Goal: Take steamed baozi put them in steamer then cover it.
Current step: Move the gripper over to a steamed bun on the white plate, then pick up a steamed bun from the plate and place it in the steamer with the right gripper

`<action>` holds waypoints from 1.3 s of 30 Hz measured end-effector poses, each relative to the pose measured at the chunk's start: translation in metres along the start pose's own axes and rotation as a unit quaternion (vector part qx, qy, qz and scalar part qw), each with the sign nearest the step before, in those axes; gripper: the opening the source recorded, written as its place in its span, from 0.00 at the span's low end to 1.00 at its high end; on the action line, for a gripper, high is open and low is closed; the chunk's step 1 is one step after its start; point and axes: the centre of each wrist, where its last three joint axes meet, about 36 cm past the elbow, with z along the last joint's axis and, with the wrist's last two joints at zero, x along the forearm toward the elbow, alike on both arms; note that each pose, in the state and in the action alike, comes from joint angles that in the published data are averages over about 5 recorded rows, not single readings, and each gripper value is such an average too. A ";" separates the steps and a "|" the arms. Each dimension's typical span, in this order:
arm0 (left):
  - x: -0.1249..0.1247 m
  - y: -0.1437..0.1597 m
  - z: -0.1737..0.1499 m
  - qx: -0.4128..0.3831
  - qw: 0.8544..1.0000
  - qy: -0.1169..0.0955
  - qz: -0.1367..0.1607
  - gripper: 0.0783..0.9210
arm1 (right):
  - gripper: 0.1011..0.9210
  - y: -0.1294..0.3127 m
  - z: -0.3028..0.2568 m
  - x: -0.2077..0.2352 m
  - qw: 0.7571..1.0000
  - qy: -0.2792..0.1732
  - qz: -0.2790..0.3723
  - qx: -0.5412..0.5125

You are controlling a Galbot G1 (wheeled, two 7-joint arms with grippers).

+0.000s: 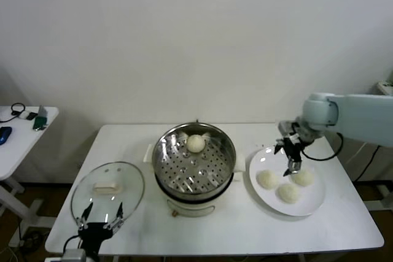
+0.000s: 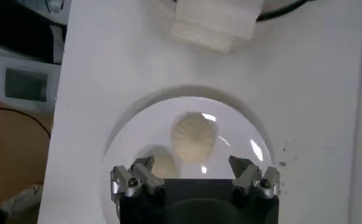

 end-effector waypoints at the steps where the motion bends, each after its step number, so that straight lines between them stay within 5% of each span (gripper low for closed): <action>1: 0.001 0.000 0.000 0.000 1.000 0.000 -0.001 0.88 | 0.88 0.000 0.000 -0.008 1.000 0.002 0.001 -0.002; 15: 0.006 0.000 0.006 -0.002 1.000 0.006 -0.010 0.88 | 0.86 -0.006 -0.009 -0.076 1.000 0.004 0.016 -0.024; 26: 0.006 -0.002 0.003 -0.002 1.000 0.004 -0.009 0.88 | 0.61 -0.008 -0.011 -0.084 0.999 -0.003 0.010 -0.035; 32: 0.007 0.001 0.000 -0.006 1.000 0.003 -0.010 0.88 | 0.59 -0.023 -0.013 -0.048 1.000 -0.010 0.014 -0.027; 39: 0.006 0.001 -0.003 -0.009 1.000 0.001 -0.005 0.88 | 0.60 -0.062 -0.031 0.061 0.999 -0.018 0.050 -0.005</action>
